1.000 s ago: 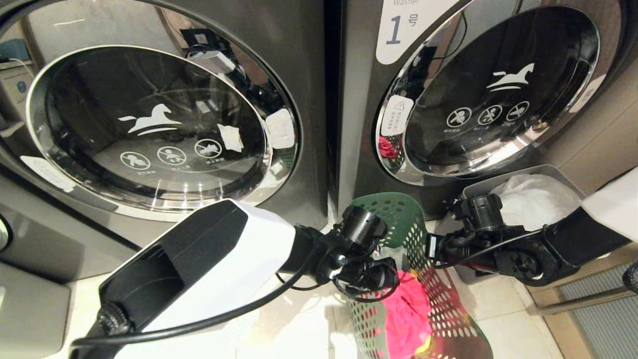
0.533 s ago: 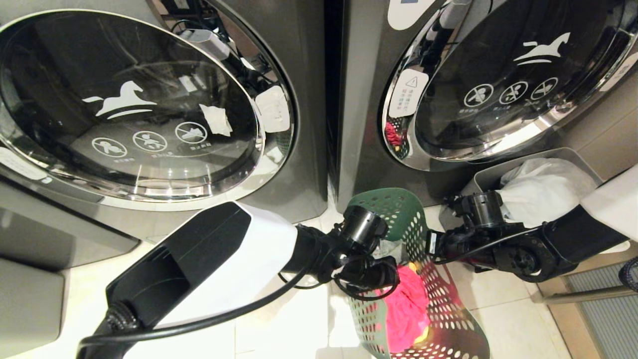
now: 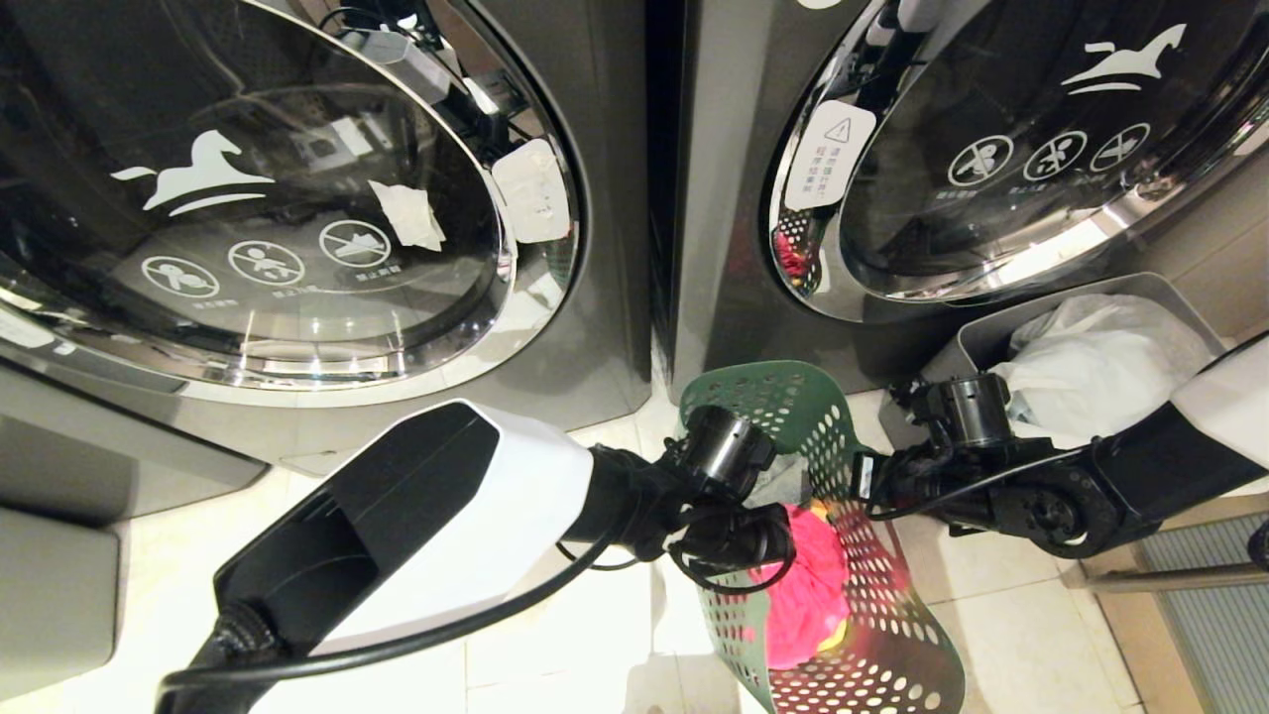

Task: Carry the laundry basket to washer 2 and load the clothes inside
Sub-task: Pick up the clothes basket and put it beside the washing machine

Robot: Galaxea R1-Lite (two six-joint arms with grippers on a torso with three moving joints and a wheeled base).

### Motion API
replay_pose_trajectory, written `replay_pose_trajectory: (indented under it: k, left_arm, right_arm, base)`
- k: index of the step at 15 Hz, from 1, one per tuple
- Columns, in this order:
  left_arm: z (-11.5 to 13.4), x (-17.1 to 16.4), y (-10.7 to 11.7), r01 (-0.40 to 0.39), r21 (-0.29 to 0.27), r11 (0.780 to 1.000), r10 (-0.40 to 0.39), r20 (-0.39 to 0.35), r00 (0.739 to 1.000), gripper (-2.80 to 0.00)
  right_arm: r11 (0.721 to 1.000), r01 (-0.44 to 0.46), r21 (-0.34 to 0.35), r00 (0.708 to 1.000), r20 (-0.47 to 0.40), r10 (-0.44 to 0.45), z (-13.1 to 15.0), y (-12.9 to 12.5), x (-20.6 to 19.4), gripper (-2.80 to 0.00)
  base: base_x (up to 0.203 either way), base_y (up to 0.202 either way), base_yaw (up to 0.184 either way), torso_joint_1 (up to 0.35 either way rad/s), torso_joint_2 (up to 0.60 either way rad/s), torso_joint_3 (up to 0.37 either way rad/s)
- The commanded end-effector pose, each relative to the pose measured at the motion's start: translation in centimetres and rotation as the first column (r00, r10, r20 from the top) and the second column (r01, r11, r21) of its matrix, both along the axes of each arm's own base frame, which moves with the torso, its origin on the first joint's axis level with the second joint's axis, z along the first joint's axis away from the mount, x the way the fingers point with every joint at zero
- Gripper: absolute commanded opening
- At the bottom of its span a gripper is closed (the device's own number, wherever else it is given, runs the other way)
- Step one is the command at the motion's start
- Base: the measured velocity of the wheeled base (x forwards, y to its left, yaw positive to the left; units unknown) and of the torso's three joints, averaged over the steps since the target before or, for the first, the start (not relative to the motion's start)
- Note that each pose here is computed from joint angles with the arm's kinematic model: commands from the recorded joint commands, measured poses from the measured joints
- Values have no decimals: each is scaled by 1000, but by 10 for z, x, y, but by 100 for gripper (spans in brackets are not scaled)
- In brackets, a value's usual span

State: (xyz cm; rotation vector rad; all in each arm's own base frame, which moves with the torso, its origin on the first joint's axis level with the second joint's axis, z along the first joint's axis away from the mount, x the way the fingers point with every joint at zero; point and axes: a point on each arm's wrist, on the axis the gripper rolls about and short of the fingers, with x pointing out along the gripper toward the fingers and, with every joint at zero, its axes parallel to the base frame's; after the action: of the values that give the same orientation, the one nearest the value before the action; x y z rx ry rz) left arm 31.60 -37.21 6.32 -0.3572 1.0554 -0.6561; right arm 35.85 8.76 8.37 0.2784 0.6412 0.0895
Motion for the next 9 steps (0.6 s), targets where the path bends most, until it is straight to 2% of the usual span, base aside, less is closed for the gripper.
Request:
replay_pose_trajectory:
  k: [1,4,5,9]
  left_arm:
    - [-2,-1,-1,2,17,1000,-2,2,1000,-280]
    - [-6,-2,-2,-15,64,998,15,0,1000,-280]
    - [-8,-2,-4,-23,76,997,23,9,1000,0]
    - [6,-6,0,-27,88,996,27,-2,1000,0]
  right_arm:
    - [1000,2,2,1000,0,-2,0,0,-1,-280]
    - [1000,2,2,1000,1,-2,2,-1,-4,-280]
    - [1000,2,2,1000,1,-2,2,-1,-4,-280]
    - [1000,2,4,1000,3,-2,5,-1,-7,-280]
  base:
    - [0,0,0,0,0,0]
    - [0,0,0,0,0,0]
    - [0,0,0,0,0,0]
    - [0,0,0,0,0,0]
